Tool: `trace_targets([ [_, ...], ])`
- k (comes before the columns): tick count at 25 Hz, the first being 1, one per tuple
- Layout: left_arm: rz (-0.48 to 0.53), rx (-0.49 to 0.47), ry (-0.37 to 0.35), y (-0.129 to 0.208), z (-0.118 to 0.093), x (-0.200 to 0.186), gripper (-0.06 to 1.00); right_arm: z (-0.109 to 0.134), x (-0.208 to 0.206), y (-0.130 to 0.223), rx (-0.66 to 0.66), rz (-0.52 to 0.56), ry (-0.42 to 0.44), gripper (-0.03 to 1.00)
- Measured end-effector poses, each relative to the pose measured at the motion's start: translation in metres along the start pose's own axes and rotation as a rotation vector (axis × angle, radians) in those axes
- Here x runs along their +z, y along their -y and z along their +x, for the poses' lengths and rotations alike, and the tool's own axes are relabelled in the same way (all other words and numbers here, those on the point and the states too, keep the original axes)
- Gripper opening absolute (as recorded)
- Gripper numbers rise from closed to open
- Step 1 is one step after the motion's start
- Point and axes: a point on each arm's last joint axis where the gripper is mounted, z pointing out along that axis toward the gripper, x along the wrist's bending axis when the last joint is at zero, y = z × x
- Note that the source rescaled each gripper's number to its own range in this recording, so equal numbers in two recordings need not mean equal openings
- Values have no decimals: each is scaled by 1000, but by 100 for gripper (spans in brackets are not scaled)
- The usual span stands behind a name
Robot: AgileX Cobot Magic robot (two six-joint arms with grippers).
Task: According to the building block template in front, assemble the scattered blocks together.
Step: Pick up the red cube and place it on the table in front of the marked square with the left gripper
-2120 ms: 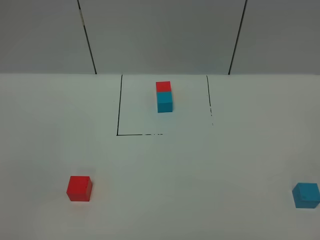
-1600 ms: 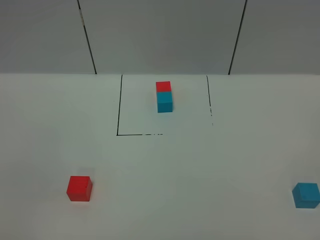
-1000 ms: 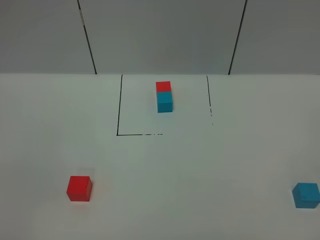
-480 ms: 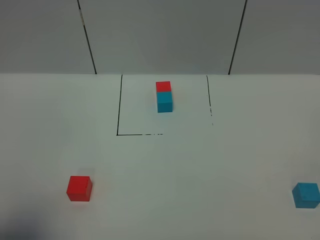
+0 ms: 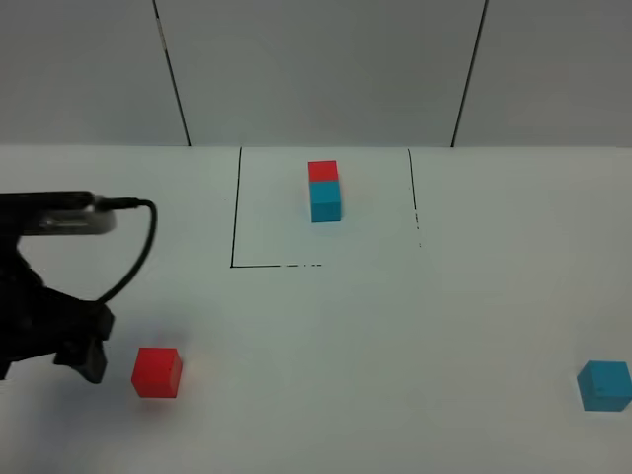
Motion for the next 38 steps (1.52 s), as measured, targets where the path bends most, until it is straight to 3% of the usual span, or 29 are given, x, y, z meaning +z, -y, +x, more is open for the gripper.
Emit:
trace_targets([
  [4, 12, 19, -67, -18, -16, 29, 69, 0, 0, 0, 0, 0, 0, 100],
  [19, 11, 17, -41, -54, -22, 103, 69, 0, 0, 0, 0, 0, 0, 100],
  [38, 35, 47, -47, -64, -33, 145, 66, 0, 0, 0, 0, 0, 0, 100],
])
